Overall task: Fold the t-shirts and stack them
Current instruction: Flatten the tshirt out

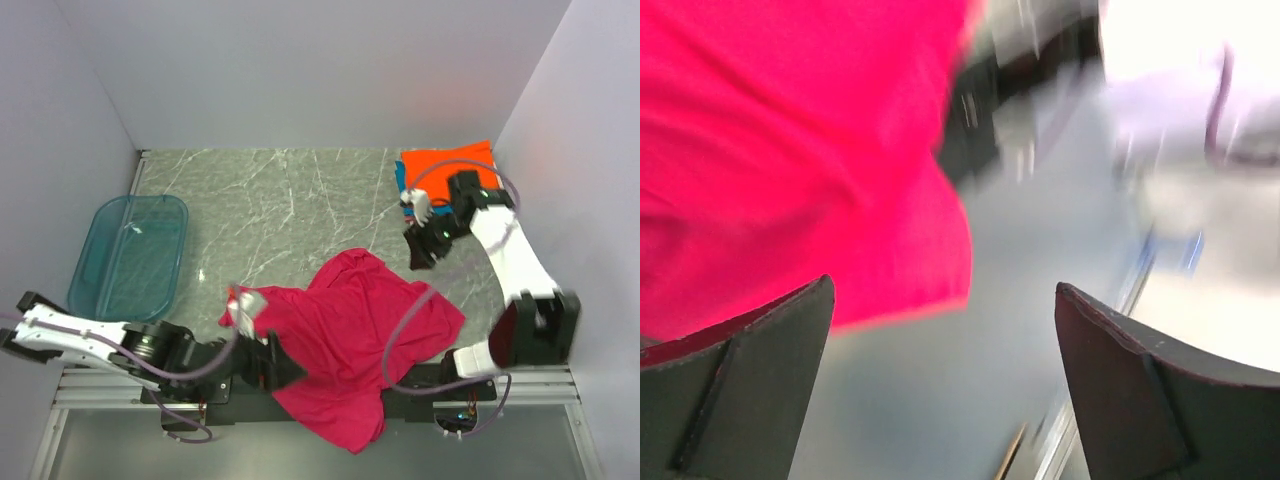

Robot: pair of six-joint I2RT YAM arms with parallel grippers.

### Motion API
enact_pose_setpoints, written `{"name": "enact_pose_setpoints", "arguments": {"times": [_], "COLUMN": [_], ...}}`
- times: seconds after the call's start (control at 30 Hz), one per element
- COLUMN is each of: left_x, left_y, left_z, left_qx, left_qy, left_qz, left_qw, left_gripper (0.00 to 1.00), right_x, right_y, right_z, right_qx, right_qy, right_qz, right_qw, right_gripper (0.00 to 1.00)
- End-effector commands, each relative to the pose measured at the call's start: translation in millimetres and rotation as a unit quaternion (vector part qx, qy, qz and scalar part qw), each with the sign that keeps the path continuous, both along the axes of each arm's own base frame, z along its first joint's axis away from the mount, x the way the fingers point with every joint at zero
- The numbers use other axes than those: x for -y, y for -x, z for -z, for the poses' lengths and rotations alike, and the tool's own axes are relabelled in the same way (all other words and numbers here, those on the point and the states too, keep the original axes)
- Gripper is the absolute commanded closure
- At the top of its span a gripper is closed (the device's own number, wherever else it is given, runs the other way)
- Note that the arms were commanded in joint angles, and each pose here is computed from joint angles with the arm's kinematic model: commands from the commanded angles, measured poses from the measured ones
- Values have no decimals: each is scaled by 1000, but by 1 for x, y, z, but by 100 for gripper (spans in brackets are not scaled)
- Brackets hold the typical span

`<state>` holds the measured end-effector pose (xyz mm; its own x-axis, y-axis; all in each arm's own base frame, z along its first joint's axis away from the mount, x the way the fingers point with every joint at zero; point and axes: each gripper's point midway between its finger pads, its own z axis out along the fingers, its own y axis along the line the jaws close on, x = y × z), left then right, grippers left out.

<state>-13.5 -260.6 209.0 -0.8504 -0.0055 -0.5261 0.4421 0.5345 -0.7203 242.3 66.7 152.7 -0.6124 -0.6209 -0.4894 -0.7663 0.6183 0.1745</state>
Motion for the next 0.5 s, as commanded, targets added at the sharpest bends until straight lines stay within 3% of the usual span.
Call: {"name": "enact_pose_setpoints", "arguments": {"times": [0.0,0.1,0.17,0.33,0.47], "left_x": [-38,-50,-47,-58,-87], "left_y": [-78,-106,-116,-176,-209], "left_z": [3,-1,4,38,61], "left_qx": [7,13,24,43,15], "left_qy": [10,25,-2,-164,-203], "left_qz": [-211,-265,-275,-326,-379], "left_qw": [977,964,961,930,903], "left_gripper": [5,7,7,4,2], "right_x": [-58,-88,-92,-119,-127], "right_y": [-53,-92,-113,-141,-145], "right_z": [1,9,22,48,65], "right_qx": [-19,-17,-4,13,1], "right_qy": [-112,-100,-56,5,28], "right_qz": [-35,-35,-31,-64,-95], "right_qw": [993,994,998,998,995], "right_gripper": [34,34,34,33,32]}}
